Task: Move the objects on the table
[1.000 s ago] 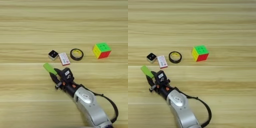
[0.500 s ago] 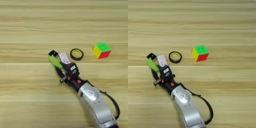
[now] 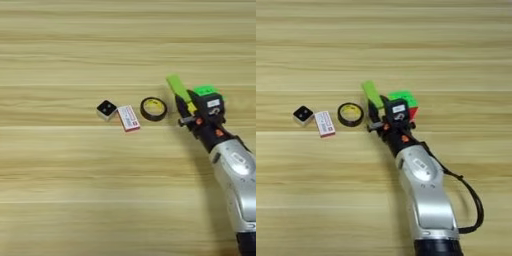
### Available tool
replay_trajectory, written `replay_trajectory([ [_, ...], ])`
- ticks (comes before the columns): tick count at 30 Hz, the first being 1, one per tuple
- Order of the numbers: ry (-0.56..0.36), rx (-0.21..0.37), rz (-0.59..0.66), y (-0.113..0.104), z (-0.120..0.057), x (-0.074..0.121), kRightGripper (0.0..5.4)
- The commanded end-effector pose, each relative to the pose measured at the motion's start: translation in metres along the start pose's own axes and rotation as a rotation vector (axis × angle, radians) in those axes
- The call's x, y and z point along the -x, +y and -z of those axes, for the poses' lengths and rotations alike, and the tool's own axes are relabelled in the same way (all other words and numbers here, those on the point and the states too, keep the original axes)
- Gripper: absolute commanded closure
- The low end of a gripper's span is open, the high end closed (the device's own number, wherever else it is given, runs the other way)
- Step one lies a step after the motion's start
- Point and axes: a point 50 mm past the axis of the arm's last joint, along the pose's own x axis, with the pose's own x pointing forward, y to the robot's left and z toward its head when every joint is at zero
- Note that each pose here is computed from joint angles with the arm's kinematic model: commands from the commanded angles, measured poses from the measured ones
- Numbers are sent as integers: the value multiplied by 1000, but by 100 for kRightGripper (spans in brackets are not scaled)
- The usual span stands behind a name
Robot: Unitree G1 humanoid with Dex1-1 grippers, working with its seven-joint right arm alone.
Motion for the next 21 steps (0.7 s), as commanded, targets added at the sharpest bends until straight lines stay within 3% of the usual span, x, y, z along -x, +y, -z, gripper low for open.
replay_trajectory([
  [1,-84,21,86,-27,-23,-11,403],
  [7,-50,1,166,-51,-14,-14,403],
  [21,-32,-8,147,-49,-6,-18,403],
])
